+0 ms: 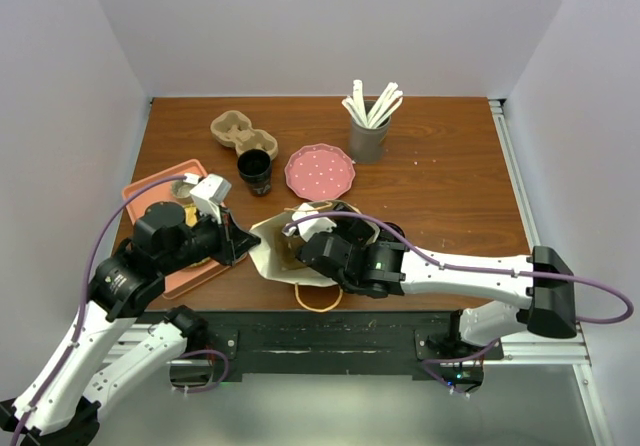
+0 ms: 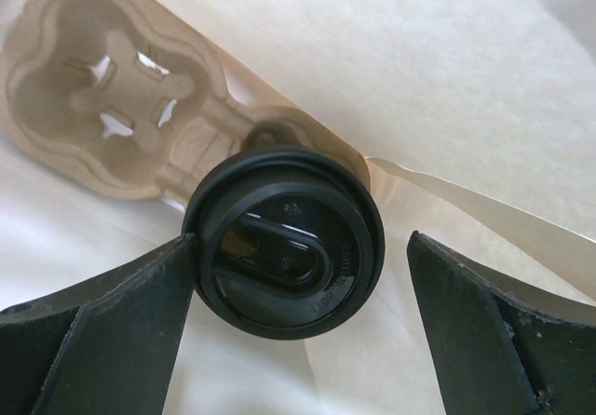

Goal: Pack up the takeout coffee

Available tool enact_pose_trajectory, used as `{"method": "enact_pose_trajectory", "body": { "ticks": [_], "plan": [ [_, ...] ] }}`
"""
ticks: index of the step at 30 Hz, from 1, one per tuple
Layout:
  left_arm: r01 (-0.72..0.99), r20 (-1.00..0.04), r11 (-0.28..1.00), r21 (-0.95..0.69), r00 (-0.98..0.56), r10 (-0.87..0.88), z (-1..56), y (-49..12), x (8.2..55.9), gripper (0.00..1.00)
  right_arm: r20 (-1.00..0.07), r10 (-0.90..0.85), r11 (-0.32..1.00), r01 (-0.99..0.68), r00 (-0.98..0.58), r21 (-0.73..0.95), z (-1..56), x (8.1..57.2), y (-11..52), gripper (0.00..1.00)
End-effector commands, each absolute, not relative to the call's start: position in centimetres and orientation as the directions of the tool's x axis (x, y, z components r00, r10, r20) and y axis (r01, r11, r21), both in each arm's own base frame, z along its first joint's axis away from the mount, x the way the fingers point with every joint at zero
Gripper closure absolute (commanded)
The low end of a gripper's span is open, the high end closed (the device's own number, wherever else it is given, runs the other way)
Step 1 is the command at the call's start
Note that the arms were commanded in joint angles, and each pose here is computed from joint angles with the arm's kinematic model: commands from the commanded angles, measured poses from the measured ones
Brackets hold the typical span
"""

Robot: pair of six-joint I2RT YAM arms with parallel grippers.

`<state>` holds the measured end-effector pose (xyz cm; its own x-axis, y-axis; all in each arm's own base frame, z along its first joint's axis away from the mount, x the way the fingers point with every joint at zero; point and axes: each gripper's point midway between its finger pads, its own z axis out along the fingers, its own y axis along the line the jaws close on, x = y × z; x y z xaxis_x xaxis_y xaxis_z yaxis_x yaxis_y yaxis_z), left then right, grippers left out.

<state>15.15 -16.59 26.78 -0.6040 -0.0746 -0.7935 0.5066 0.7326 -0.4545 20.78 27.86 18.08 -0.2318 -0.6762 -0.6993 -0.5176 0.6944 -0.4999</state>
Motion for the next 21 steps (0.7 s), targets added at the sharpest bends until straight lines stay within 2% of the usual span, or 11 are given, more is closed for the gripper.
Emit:
{"method": "enact_pose_trajectory", "body": {
  "ticks": [1, 21],
  "plan": [
    [0.507, -0.81, 0.737, -0.447, -0.578, -0.094, 27.4, -16.2, 15.1, 0.99, -0.753, -0.615, 0.752, -0.461, -0.234, -0.471, 20.9, 21.5, 26.8, 0.01],
    [0.499, -0.805, 0.747, -0.44, -0.588, -0.081, 26.6, -15.9, 15.0, 1.0, -0.775, -0.594, 0.772, -0.425, -0.217, -0.472, 22.3, 22.0, 26.7, 0.01]
  ]
}}
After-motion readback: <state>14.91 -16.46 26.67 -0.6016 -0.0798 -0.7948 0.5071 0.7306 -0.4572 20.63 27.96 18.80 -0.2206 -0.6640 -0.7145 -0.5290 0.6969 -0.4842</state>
